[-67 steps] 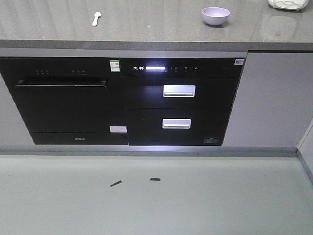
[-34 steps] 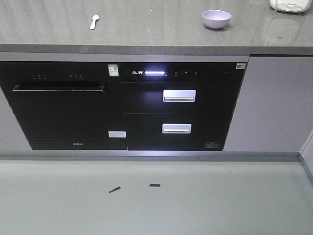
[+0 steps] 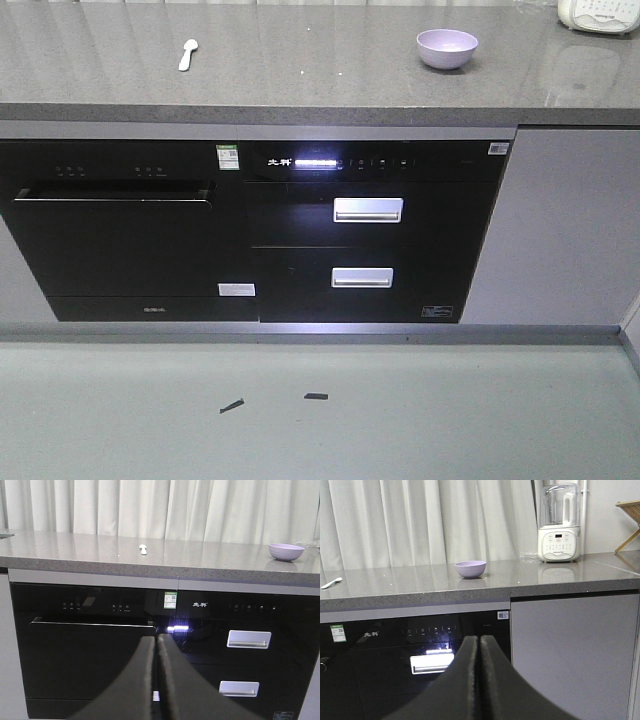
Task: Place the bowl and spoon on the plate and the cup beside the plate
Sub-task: 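Continue driving toward the counter holding the spoon and lavender bowl in view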
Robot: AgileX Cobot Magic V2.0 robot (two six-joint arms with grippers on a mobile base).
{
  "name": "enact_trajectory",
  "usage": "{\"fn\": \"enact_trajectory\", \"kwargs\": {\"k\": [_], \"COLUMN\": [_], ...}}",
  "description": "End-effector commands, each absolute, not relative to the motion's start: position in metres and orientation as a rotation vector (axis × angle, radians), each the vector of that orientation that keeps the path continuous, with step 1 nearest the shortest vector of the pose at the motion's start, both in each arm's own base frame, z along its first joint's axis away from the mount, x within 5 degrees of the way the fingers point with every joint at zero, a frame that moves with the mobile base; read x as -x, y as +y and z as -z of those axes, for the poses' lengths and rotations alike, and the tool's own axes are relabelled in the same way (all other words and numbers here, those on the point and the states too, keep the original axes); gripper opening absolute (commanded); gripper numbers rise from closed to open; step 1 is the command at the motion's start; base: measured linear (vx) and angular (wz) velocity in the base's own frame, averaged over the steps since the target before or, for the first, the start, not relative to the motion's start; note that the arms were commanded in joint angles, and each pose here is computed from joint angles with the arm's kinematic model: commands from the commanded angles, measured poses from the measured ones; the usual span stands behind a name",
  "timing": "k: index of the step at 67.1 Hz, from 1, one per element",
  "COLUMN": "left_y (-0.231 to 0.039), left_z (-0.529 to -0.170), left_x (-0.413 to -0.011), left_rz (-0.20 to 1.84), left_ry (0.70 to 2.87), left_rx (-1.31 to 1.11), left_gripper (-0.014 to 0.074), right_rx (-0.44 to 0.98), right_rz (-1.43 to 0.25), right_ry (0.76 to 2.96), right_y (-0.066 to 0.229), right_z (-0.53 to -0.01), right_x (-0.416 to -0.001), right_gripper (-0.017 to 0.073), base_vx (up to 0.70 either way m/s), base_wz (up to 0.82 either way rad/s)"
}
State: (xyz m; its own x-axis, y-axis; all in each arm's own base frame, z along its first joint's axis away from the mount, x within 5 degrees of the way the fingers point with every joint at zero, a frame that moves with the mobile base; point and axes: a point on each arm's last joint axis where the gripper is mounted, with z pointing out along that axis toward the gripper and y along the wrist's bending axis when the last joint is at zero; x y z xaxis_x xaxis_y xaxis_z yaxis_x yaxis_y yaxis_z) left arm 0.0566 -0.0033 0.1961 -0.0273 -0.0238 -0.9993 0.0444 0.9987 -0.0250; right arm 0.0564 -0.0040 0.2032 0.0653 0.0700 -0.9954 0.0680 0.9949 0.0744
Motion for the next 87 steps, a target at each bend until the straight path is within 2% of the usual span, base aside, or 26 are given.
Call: {"fn": "enact_trajectory", "kwargs": {"k": [1, 87], "left_y": [-0.0019, -0.0019], "left_z": [-0.1953, -0.1953], "left_x": [-0.0565, -0.0565], "left_rz": [0.052, 0.052], "left_ry": [1.529, 1.529], "left_rx": [0.003, 0.003], "left_gripper": [-0.0006, -0.0006], "right_rx": [-0.112, -0.112], "right_rz": [0.028, 0.028], "right_ry": [1.434, 1.434], "right_y": [-0.0058, -0.0058], "right_z": [-0.2074, -0.2074], "right_x": [-0.0553, -0.0553], "right_gripper": [-0.0001, -0.0001], "base_vx": [0.12, 0.1], "base_wz": [0.0, -0.01]}}
